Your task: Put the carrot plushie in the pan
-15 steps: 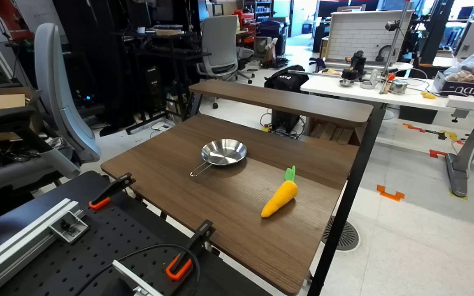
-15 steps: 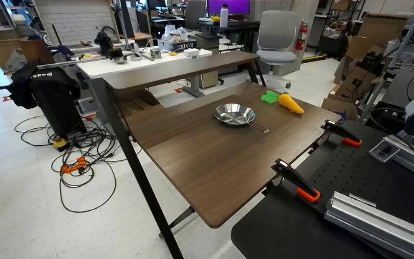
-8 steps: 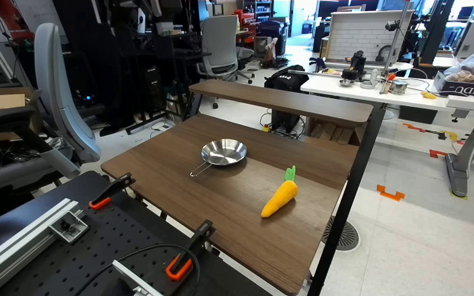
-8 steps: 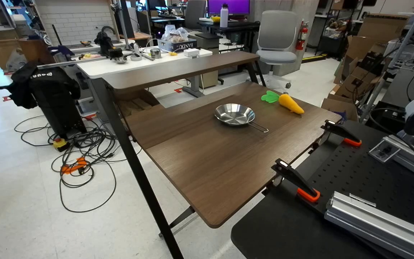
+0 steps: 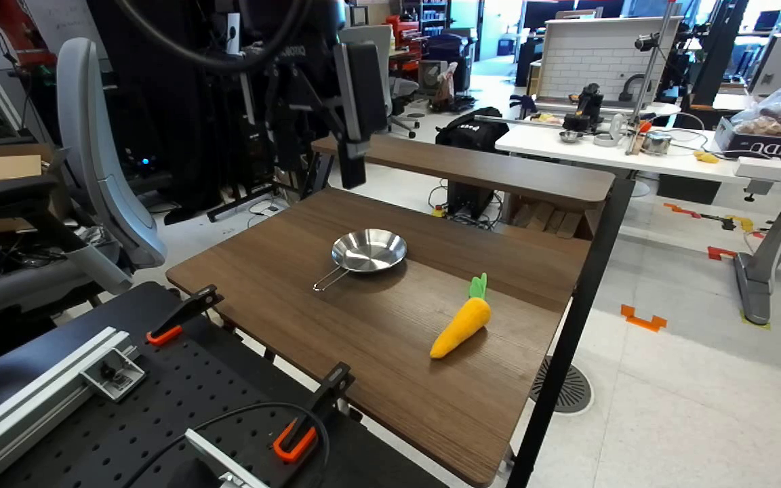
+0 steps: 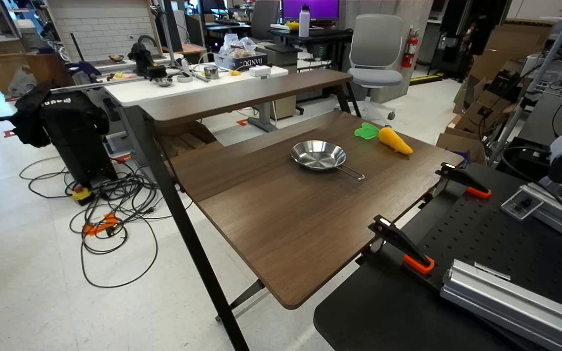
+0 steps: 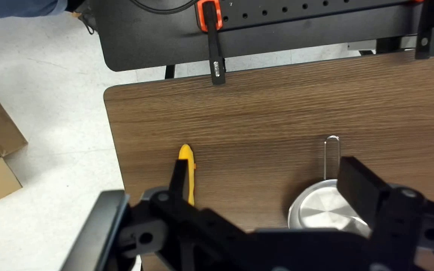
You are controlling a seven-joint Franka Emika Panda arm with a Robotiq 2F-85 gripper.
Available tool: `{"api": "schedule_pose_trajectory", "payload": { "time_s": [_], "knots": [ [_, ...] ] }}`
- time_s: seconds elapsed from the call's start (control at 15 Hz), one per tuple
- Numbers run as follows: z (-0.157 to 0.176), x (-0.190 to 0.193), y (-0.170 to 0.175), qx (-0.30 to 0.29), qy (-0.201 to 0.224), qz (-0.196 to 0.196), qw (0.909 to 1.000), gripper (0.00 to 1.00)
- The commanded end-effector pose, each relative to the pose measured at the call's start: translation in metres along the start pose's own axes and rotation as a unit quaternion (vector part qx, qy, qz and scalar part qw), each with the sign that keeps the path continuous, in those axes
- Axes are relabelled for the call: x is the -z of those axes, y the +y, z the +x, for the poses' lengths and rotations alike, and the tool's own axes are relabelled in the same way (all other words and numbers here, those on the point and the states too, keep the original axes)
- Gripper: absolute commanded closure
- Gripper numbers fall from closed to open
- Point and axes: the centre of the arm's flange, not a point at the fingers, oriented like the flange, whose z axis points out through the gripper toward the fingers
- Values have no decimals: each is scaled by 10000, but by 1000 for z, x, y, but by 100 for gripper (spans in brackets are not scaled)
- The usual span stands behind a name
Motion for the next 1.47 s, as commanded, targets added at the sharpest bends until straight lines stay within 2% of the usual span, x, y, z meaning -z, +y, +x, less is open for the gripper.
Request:
{"api": "schedule_pose_trajectory", "payload": {
  "time_s": [0.0,0.8,1.4],
  "knots": [
    [32,-39,25,1,-42,-6,10000,0],
    [111,-145,72,-151,-509,-117,9985,0],
    [153,-200,77,-83,-680,-275,9973,0]
  ]
}}
